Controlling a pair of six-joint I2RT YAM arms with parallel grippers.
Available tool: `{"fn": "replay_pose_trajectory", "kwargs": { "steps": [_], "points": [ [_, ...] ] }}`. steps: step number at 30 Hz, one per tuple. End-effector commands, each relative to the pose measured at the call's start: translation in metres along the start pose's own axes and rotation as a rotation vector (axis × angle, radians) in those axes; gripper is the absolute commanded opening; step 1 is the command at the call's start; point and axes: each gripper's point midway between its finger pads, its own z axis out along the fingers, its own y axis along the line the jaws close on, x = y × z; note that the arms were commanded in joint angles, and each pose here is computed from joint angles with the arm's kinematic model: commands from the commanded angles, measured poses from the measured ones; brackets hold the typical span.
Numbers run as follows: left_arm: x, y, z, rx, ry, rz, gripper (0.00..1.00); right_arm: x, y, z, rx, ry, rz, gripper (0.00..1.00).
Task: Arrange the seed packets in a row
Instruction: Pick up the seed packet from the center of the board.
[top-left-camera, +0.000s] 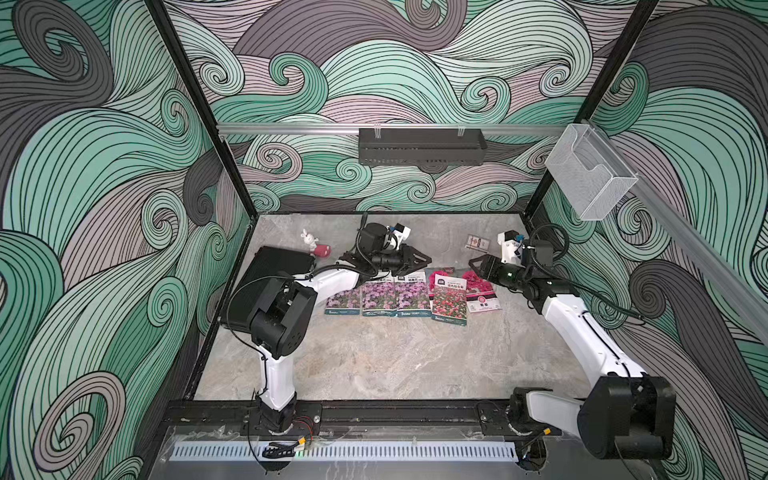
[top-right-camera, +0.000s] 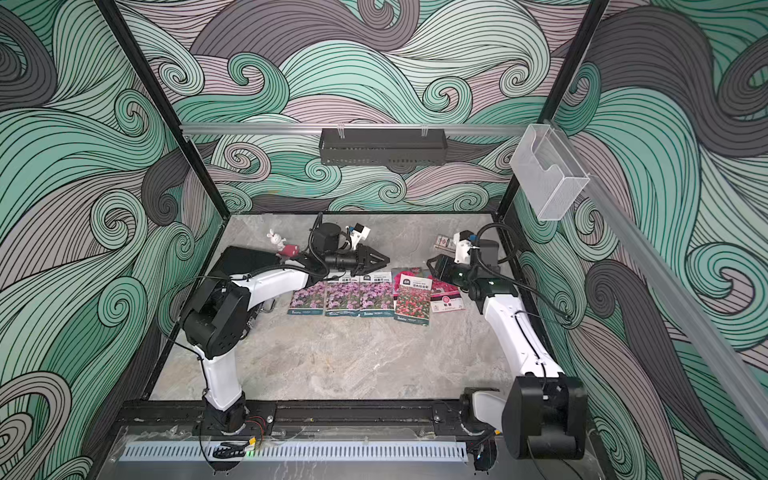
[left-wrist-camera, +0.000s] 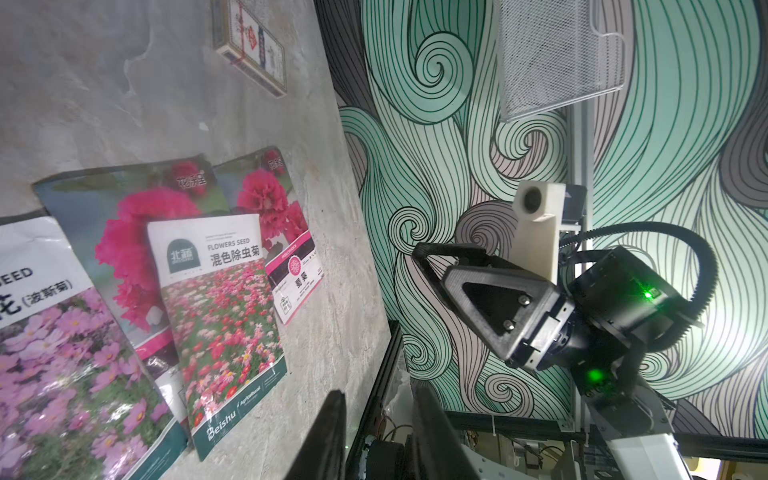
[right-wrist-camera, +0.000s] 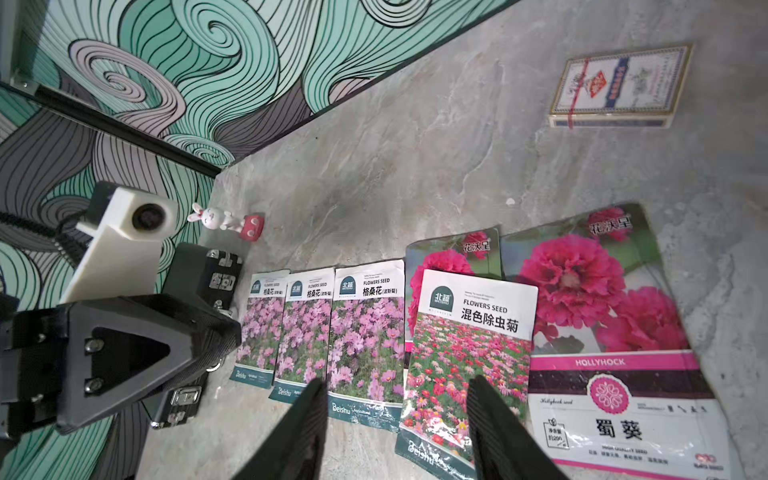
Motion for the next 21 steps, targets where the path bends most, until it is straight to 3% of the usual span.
{"fn": "replay_pose_trajectory", "kwargs": {
  "steps": [1,9,12,21],
  "points": [
    [0.002,-0.001,-0.001,-0.049,-0.001,0.052,0.29,0.021,-0.019,0.004,0.055,0.067,0.027,0.61],
    [0.023,0.045,0.021,-0.349,0.102,0.161,0.33,0.075,-0.037,0.01,0.087,0.2,0.168,0.64],
    [0.025,0.068,0.028,-0.437,0.129,0.179,0.35,0.077,-0.035,0.012,0.058,0.178,0.184,0.65],
    [0.034,0.128,0.054,-0.52,0.192,0.22,0.38,0.085,-0.041,0.031,0.032,0.198,0.209,0.66]
  ]
}}
